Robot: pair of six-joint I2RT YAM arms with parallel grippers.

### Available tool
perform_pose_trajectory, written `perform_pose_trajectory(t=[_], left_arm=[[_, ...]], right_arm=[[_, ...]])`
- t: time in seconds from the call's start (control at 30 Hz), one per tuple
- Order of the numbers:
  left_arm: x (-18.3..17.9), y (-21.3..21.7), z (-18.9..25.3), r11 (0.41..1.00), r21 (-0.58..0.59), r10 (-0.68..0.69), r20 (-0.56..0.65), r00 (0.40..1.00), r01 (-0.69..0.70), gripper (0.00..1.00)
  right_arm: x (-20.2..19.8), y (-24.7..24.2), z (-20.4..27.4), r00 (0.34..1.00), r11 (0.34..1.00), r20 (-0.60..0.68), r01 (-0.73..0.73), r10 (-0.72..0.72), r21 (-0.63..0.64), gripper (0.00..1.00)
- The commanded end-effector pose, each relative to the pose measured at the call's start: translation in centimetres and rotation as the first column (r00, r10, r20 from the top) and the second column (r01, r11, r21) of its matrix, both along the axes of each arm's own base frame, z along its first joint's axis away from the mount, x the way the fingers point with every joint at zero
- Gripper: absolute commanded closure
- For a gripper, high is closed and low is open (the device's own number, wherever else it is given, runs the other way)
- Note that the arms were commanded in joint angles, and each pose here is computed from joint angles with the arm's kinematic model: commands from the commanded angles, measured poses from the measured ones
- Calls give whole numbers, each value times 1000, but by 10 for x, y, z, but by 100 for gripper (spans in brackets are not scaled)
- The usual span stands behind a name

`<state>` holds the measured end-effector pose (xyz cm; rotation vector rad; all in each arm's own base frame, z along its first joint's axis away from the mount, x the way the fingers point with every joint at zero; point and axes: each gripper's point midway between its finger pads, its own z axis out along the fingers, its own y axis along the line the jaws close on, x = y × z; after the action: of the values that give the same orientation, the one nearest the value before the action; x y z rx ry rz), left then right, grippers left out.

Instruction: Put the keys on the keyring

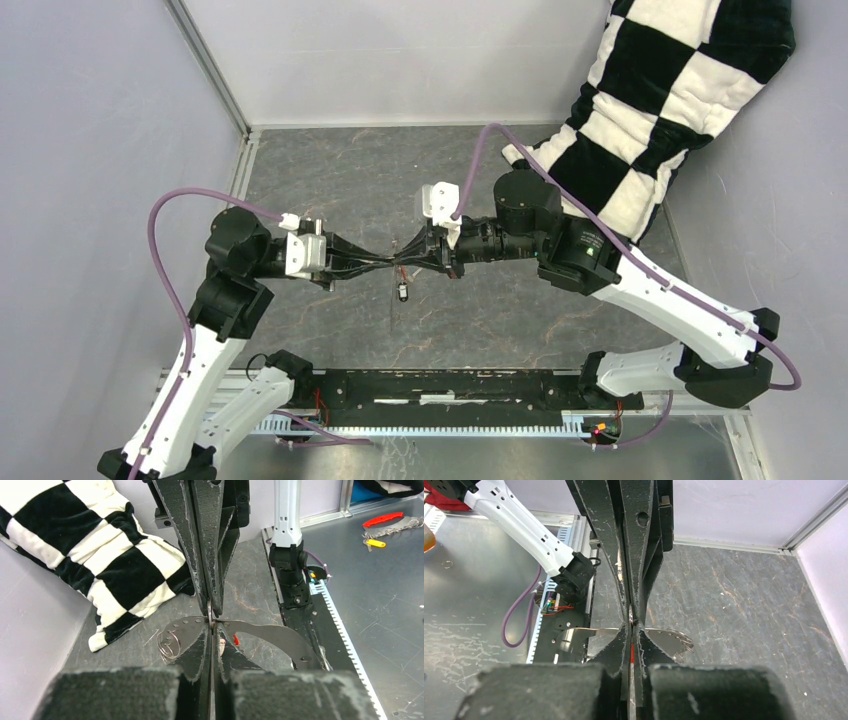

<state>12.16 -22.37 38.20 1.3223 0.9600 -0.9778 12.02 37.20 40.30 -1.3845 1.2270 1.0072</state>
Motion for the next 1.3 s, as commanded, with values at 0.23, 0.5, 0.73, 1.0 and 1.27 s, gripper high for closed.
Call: perform_pose_trajectory(t=[0.23, 0.5, 0.73, 1.0, 1.27], left_arm=[[22, 13, -24, 979, 166, 100, 133, 986, -122, 65], [17, 13, -31, 973, 215, 62, 90, 994, -80, 70], [16, 9, -36, 974, 222, 37, 25, 999, -42, 72], [22, 8, -41, 971, 235, 44, 18, 999, -47, 87], [22, 6, -45, 969, 242, 36, 16, 999, -39, 98]], right_arm=[[22, -5, -7, 994, 985, 7, 108, -108, -133, 100], [32, -3, -24, 989, 962, 25, 149, -147, -230, 100], [33, 6, -28, 989, 952, 37, 151, -146, -266, 100], [30, 16, -28, 990, 950, 47, 140, -132, -279, 99], [28, 24, -21, 991, 959, 41, 133, -126, -251, 91]])
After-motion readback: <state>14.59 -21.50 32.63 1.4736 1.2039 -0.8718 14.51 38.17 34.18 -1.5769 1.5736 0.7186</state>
